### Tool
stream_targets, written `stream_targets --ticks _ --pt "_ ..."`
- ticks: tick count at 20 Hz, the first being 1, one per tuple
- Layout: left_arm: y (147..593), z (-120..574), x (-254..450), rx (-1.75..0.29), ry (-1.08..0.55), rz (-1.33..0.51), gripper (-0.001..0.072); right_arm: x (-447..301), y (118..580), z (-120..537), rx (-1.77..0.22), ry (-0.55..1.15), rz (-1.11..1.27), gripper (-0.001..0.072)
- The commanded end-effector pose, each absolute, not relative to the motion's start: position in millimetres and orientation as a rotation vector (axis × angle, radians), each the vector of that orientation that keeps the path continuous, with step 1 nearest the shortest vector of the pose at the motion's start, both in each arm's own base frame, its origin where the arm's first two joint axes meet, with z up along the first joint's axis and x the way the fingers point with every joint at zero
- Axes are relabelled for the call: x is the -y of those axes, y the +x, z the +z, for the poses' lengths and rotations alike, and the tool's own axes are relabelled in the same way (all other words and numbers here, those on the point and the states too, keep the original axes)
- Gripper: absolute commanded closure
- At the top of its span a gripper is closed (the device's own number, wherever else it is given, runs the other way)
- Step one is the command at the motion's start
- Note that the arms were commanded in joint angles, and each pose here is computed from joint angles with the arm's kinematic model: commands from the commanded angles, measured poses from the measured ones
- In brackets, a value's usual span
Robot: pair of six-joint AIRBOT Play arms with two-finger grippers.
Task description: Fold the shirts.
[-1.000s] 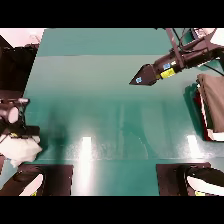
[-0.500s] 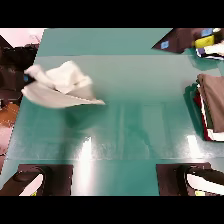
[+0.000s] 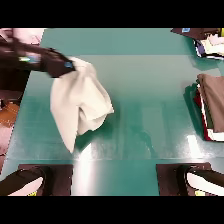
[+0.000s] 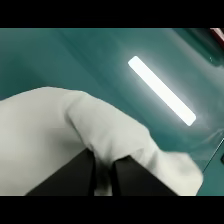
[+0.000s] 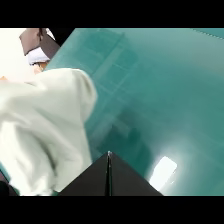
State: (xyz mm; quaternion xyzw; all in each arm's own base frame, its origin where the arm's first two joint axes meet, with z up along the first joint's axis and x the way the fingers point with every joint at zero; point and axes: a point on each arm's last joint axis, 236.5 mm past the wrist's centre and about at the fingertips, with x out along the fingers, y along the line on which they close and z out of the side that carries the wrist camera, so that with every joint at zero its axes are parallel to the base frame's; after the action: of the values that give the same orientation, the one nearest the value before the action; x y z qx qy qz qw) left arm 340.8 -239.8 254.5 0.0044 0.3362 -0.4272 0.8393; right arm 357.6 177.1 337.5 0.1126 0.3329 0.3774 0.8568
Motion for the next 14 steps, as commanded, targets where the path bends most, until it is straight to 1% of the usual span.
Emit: stream_targets --ticks 1,3,4,5,6,8,11,14 --pt "365.7 185.9 307.3 -0.815 0.114 -1.003 0.0683 -174.6 352.3 334.3 -0.69 0.264 0.772 0.0691" --pt "377.0 148.9 328.5 -0.894 0.147 -1.026 0.068 -174.0 347.5 329.1 -0.696 0.277 0.764 0.0692" --pt "383.0 136.7 329.6 -0.92 0.154 -1.021 0.0483 -173.7 345.1 326.6 -0.697 0.285 0.76 0.0692" --pt "389.6 130.3 323.3 -0.933 0.168 -0.998 0.0158 -173.3 343.1 323.4 -0.701 0.29 0.755 0.0692" --pt "395.8 127.7 310.8 -0.953 0.17 -0.956 0.0047 -172.3 342.0 319.1 -0.709 0.293 0.749 0.0692" --pt "394.4 124.7 273.1 -1.071 0.146 -0.887 0.0046 -171.5 342.0 313.2 -0.715 0.304 0.74 0.0692" --pt "379.7 107.3 207.5 -1.301 0.029 -0.767 0.0047 -171.2 345.9 309.4 -0.711 0.319 0.73 0.0692" --pt "366.2 79.5 166.0 -1.35 -0.08 -0.651 0.0047 -170.6 348.0 310.5 -0.702 0.323 0.726 0.0692"
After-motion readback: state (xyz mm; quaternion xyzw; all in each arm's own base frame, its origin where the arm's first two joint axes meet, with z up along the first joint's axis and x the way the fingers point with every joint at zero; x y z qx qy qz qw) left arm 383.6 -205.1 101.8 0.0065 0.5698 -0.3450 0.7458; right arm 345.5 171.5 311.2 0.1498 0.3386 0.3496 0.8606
